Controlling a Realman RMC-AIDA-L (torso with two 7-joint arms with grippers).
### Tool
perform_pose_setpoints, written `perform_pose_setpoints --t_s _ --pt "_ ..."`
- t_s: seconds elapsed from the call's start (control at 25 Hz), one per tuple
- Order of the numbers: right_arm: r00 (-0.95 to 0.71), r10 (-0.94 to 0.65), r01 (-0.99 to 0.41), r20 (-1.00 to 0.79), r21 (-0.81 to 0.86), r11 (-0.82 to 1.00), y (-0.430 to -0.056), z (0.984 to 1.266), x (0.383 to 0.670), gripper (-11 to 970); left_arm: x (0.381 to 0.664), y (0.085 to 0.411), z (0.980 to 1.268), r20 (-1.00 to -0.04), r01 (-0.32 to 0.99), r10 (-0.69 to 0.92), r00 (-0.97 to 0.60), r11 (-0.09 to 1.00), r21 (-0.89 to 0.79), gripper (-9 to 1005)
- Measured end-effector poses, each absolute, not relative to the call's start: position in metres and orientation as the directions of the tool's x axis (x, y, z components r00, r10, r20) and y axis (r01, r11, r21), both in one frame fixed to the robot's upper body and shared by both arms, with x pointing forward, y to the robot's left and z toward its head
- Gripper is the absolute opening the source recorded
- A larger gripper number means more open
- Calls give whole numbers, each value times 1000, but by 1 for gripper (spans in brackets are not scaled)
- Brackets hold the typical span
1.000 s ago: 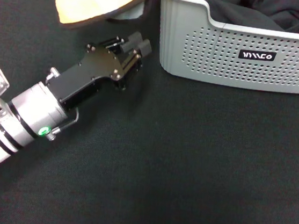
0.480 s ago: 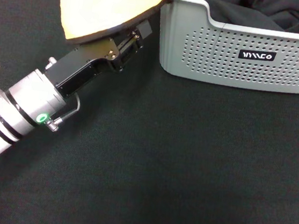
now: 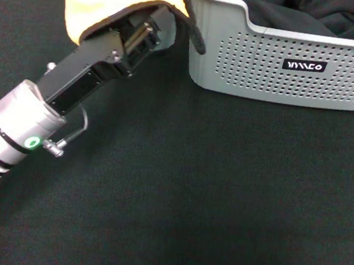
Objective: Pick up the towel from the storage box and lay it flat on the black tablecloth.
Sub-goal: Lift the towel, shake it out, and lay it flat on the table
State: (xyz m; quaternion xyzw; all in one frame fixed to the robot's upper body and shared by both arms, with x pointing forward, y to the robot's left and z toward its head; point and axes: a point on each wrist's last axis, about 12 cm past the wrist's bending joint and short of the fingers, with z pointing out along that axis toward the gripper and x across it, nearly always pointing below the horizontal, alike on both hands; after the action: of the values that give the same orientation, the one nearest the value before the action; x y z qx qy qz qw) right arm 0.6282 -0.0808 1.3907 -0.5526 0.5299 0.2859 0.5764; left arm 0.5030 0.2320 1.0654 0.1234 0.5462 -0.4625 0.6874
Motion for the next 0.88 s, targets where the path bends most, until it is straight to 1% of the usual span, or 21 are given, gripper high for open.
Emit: perform_pose_setpoints --t_s 0.12,0.24,0.4,0.6,0.88 --pt "267 -263 -914 -927 -330 236 -87 1385 628 8 499 238 1066 -849 760 -529 -18 545 -355 394" --pt "258 -263 -914 -930 -323 246 -91 1382 629 8 494 249 1064 -831 722 -556 9 578 -379 394" --pt "233 -235 -923 -944 -290 251 -101 1375 626 8 486 267 1063 -794 650 -601 88 639 -411 393" --pt "216 -228 -923 -949 -275 270 -118 1366 621 8 476 284 1067 -741 615 -649 172 658 -434 393" --pt "171 -145 -950 -975 -202 239 -127 1362 610 8 481 280 1066 -767 605 -613 188 687 -401 392"
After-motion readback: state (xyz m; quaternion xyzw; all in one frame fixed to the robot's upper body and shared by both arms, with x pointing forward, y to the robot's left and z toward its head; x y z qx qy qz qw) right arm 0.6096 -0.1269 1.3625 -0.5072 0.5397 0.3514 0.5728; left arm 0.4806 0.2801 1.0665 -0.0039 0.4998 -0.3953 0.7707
